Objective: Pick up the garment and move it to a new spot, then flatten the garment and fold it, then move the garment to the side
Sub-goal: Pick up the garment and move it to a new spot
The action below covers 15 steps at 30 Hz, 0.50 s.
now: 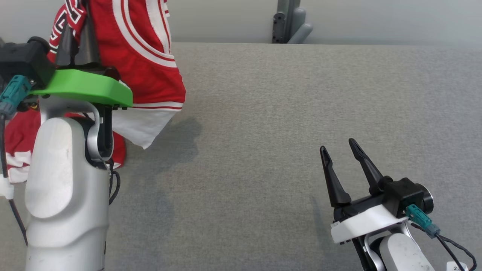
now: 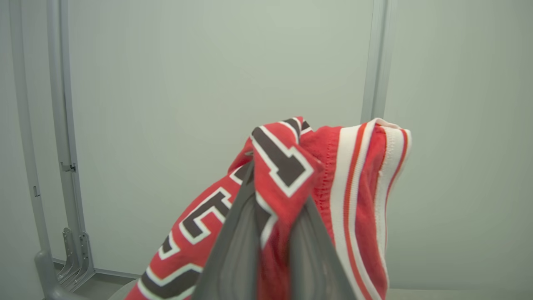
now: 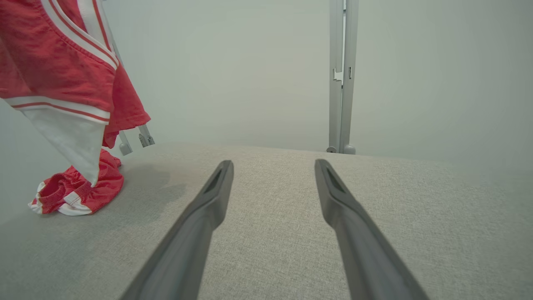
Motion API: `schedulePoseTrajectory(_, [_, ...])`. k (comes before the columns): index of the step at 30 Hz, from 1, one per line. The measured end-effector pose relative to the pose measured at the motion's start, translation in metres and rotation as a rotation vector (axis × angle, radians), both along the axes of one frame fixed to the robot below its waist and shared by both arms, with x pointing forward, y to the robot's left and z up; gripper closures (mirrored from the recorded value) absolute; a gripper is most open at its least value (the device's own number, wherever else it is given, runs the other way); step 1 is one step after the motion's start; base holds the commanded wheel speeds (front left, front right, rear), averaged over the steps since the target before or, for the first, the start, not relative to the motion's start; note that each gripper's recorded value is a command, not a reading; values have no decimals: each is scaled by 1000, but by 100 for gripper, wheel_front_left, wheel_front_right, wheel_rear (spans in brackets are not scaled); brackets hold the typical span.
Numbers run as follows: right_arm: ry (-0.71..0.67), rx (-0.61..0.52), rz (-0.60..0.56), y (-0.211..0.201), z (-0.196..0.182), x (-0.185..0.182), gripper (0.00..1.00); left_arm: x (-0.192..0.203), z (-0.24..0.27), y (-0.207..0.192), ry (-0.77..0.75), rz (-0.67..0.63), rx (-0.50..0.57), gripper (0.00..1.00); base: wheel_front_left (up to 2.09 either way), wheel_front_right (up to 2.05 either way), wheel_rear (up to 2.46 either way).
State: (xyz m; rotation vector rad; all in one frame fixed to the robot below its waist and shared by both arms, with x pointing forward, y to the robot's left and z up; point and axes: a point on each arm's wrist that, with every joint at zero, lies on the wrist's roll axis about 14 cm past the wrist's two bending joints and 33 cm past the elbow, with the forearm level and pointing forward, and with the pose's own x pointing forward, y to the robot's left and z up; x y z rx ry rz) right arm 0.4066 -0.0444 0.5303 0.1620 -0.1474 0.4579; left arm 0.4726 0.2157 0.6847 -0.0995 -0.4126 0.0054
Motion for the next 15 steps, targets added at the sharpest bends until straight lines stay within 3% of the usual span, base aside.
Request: schedulePoseTrajectory(15, [-13,18,-247,-85,11,-24,0,25,-3,-157,45,-393,-10,100,0,0,0])
